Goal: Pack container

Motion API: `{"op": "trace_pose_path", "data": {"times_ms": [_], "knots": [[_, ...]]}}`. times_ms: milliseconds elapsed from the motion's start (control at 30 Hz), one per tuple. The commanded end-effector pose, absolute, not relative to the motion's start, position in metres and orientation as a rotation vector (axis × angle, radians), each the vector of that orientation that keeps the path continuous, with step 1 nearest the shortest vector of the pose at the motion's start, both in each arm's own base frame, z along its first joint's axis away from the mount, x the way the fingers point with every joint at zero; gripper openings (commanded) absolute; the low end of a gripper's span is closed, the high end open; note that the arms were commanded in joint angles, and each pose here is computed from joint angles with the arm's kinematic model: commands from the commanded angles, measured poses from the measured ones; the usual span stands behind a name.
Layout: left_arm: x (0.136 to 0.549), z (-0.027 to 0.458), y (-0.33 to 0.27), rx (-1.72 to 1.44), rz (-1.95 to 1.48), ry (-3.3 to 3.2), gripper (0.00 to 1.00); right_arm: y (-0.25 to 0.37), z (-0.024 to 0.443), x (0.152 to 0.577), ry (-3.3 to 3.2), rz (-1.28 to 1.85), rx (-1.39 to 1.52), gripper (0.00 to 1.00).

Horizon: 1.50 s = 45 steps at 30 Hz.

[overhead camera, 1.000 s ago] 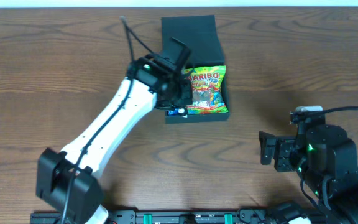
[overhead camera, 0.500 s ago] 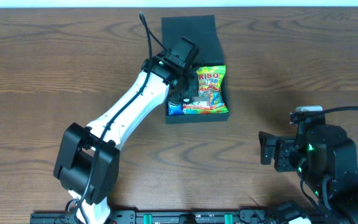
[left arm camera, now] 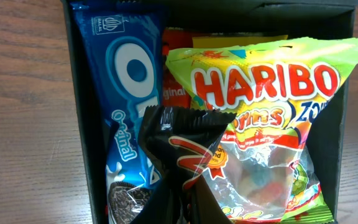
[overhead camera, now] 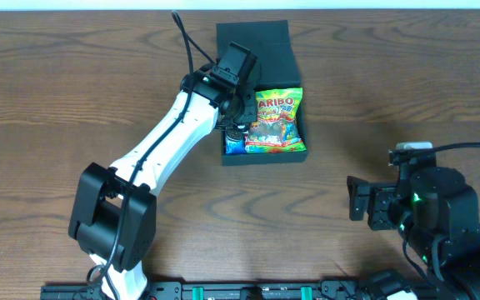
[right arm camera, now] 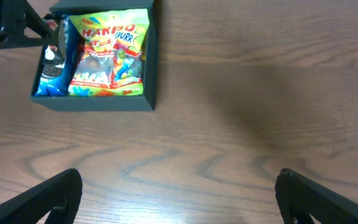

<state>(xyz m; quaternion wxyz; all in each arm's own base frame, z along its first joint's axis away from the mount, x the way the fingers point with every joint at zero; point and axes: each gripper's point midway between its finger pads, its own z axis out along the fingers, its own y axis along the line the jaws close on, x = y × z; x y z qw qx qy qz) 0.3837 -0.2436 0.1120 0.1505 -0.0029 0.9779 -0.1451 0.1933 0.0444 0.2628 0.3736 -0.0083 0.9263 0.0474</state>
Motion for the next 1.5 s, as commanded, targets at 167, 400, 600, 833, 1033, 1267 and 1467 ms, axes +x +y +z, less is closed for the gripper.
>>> {"op": "trace_pose_path", "data": {"times_ms": [167, 400, 600, 833, 1033, 1267, 1467], "knots": [[0.384, 0.112, -0.248, -0.011, -0.419, 2.807, 0.22, 0.043, 0.264, 0.193, 2.367, 0.117, -0.008, 0.99], [0.381, 0.112, -0.253, -0.001, -0.427, 2.811, 0.31, 0.043, 0.264, 0.193, 2.367, 0.117, -0.008, 0.99], [0.375, 0.13, -0.259, 0.034, -0.503, 2.807, 0.36, 0.043, 0.264, 0.193, 2.367, 0.117, -0.008, 0.99], [0.365, 0.198, -0.253, 0.191, -0.529, 2.685, 0.7, 0.04, 0.261, 0.191, 2.381, 0.077, -0.055, 0.99], [0.342, 0.282, -0.239, 0.396, -0.547, 2.457, 0.95, 0.041, 0.26, 0.19, 2.387, 0.079, -0.057, 0.99], [0.35, 0.318, -0.178, 0.233, -0.467, 2.376, 0.95, 0.051, 0.262, 0.19, 2.384, 0.174, -0.019, 0.99], [0.41, 0.283, -0.111, -0.114, -0.589, 2.448, 0.95, 0.075, 0.284, 0.207, 2.281, 0.376, 0.037, 0.99]]}}
